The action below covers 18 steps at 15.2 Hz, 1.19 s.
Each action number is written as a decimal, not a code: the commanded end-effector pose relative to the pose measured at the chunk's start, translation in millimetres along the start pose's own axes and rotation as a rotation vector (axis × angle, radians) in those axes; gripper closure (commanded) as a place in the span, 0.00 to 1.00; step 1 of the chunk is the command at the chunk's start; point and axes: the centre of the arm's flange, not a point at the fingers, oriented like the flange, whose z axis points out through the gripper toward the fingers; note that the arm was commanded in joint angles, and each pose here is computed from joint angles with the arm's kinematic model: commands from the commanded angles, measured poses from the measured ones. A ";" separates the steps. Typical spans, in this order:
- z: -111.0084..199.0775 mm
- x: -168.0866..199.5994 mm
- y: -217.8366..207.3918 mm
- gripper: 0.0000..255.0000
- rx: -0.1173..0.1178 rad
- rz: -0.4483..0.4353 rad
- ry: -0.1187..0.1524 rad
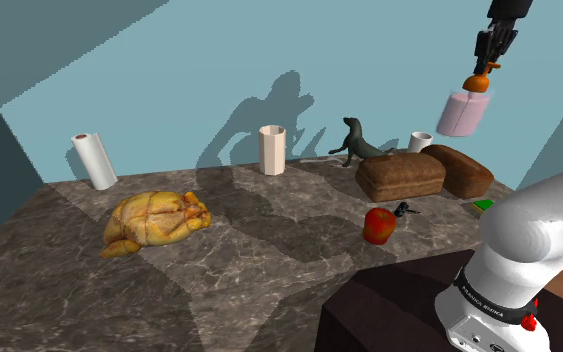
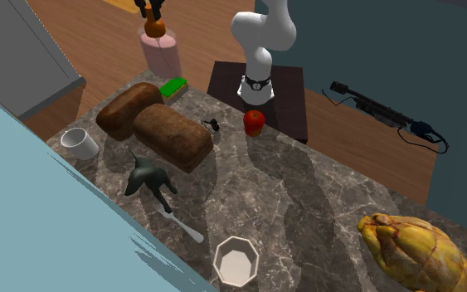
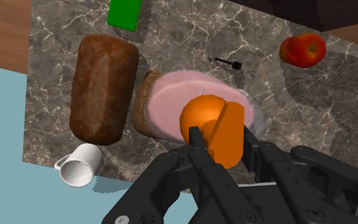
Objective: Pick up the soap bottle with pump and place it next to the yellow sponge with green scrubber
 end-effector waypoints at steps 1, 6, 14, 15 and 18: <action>0.7 -19.9 13.3 1.00 -0.001 -0.001 0.000; 0.8 -69.3 43.6 1.00 -0.001 -0.001 0.000; 43.0 -69.2 43.4 1.00 -0.001 -0.001 0.000; 48.3 -69.2 43.3 1.00 -0.001 -0.001 0.000; 64.2 -69.1 43.2 1.00 -0.001 -0.001 0.000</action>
